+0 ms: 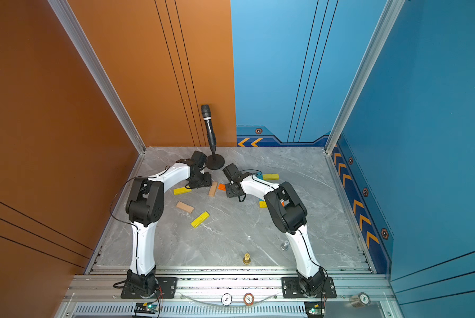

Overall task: Assemble the number 6 with building blocks
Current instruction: Adjust the building block at the center of the board.

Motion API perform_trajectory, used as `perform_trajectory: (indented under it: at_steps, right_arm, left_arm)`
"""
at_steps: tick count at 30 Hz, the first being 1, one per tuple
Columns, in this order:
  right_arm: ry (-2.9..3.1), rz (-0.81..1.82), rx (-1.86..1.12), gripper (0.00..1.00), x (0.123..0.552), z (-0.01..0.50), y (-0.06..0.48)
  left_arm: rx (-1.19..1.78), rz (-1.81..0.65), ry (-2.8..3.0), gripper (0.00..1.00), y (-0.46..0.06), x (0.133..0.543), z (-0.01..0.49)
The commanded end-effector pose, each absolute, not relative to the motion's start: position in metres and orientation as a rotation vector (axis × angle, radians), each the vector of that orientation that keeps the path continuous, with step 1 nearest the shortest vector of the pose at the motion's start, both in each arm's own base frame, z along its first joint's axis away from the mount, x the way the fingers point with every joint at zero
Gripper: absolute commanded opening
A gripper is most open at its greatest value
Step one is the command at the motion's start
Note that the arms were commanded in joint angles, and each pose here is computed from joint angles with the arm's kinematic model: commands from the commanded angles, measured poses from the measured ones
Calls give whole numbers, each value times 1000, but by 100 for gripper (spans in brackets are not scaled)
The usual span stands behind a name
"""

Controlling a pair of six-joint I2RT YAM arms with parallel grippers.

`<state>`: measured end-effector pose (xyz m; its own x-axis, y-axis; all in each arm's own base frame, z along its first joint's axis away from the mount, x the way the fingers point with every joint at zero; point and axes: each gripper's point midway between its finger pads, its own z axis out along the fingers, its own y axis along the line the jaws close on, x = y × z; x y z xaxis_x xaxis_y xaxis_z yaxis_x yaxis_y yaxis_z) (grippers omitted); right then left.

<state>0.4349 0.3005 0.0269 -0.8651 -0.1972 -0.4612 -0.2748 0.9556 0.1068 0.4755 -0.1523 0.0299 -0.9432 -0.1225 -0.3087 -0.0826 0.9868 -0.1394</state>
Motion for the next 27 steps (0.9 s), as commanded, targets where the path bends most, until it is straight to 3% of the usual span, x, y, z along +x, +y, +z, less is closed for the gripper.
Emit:
perform_trajectory:
  at_steps: [1,20,27]
  right_arm:
    - [2718,215,-391,39,429,8,293]
    - [2709,342,-529,42,428,12,314]
    - [2662,349,-553,48,440,36,312]
  left_arm:
    - [-132,-189,2878,69,-155,462,18]
    - [-184,-259,2887,69,-170,451,24]
    - [-235,-258,2828,69,-156,457,50]
